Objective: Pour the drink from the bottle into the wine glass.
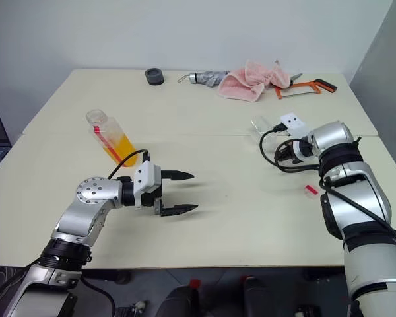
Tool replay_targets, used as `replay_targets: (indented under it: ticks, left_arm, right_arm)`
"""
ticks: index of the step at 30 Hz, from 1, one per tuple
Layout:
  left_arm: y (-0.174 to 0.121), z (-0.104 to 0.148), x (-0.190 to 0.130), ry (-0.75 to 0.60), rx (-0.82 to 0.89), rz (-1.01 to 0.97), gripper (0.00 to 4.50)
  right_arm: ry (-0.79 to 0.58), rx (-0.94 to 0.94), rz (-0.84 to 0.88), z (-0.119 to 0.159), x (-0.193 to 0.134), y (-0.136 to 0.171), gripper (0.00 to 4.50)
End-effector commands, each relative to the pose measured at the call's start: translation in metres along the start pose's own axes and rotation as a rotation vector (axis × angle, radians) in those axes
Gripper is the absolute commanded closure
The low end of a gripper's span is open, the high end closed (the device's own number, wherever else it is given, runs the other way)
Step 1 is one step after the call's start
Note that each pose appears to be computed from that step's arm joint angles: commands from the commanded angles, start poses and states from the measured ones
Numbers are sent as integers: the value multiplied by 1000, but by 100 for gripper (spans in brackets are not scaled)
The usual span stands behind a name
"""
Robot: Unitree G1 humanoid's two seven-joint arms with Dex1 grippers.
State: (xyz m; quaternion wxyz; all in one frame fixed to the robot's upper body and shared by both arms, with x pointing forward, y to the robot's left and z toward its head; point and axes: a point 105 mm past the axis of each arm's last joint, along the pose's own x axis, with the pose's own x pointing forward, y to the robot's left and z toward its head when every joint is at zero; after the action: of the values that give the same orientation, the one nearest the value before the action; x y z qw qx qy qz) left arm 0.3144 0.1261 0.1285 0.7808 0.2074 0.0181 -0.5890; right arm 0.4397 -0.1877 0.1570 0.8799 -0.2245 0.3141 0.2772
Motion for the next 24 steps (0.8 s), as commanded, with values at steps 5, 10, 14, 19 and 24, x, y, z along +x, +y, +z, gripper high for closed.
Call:
replay_targets:
  ticks: [5,10,14,19,24]
  left_arm:
    - [11,15,-3,-26,3,78,0]
    - [20,18,-11,-43,-45,165,0]
    - [28,20,-21,-67,-98,237,0]
    - [31,23,-30,-85,-154,277,0]
    - [34,24,-37,-87,-187,298,0]
  right_arm:
    - [-338,-533,-180,57,-10,25,437]
    - [-600,-453,-291,66,-7,49,437]
    - [-794,-259,-356,73,-2,67,437]
    - [-960,37,-362,69,6,88,437]
    - [-973,237,-300,55,25,106,437]
